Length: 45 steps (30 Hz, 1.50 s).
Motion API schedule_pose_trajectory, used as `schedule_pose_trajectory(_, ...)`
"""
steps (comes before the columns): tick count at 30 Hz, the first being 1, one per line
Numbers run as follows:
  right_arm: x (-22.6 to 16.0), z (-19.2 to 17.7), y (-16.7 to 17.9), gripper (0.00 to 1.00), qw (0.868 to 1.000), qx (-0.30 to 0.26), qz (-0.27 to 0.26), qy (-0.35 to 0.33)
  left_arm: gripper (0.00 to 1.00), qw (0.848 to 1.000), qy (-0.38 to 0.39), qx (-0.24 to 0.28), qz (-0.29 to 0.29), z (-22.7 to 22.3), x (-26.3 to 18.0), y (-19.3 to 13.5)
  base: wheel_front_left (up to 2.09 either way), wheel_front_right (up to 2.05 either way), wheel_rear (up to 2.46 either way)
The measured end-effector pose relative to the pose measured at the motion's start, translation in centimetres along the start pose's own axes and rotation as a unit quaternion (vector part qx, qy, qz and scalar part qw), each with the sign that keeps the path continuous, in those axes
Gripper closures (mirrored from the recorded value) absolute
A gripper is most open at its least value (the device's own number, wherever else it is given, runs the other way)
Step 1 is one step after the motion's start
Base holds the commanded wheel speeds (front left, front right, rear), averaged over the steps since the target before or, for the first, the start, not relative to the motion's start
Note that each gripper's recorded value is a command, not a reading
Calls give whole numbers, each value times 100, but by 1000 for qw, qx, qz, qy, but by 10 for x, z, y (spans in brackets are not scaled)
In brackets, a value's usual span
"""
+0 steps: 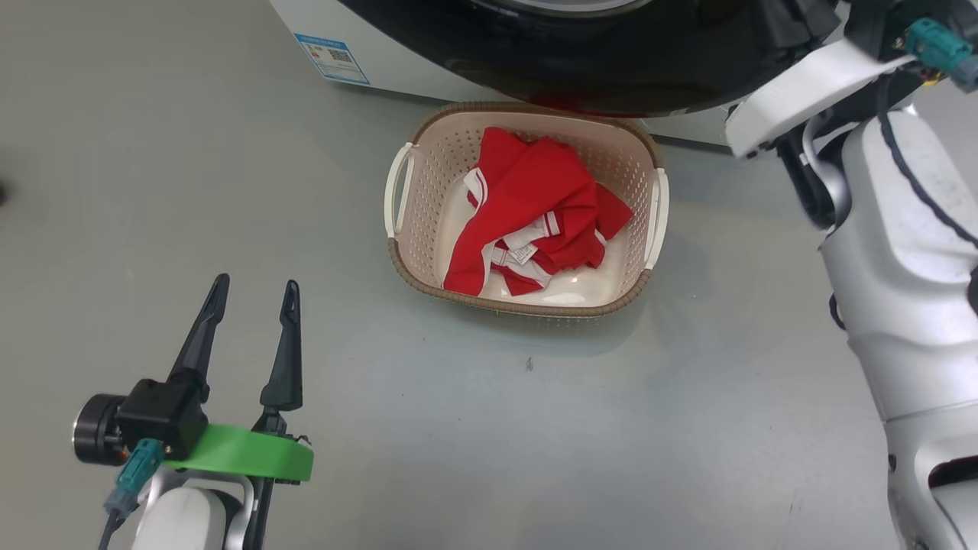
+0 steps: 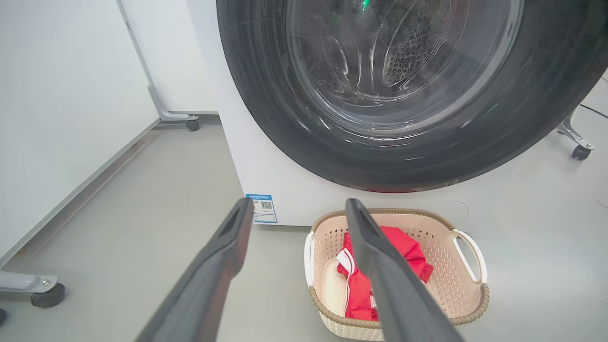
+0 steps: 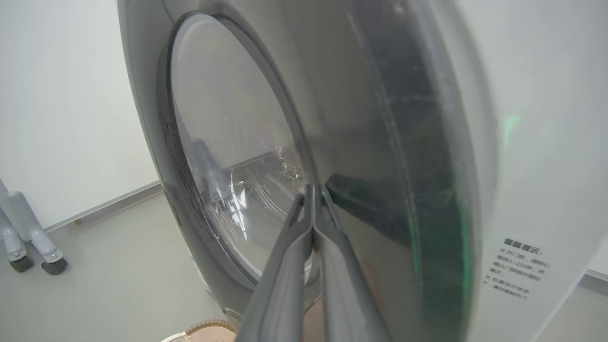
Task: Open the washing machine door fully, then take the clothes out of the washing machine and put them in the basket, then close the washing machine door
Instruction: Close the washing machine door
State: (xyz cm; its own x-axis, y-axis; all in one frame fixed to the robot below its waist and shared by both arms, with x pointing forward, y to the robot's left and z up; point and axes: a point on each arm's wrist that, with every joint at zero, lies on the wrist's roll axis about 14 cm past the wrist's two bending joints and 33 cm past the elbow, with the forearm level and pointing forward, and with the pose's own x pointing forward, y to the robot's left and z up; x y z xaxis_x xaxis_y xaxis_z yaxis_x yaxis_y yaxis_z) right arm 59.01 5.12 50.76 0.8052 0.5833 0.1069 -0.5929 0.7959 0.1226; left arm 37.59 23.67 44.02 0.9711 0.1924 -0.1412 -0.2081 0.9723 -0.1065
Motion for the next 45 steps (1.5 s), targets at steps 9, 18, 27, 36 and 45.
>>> schedule_pose_trajectory(9,22,15,-28,100,1000,-15,-18,-19,0,1000,-4,-2,-2,2,7,-1,0,0,0)
schedule_pose_trajectory(18,37,18,-46,100,999,-15,-34,-22,0,1000,-9,-1,10,4,11,6,0,0,0)
schedule_pose_trajectory(27,41,21,-57,100,998,-9,-55,-31,0,1000,-10,0,9,5,13,6,0,0,0)
schedule_pose_trajectory(36,38,24,-36,100,999,-7,-37,-30,0,1000,-22,3,13,12,14,9,0,0,0)
schedule_pose_trajectory(45,13,6,-20,100,999,23,-34,-10,0,999,-35,3,1,19,18,2,0,0,0)
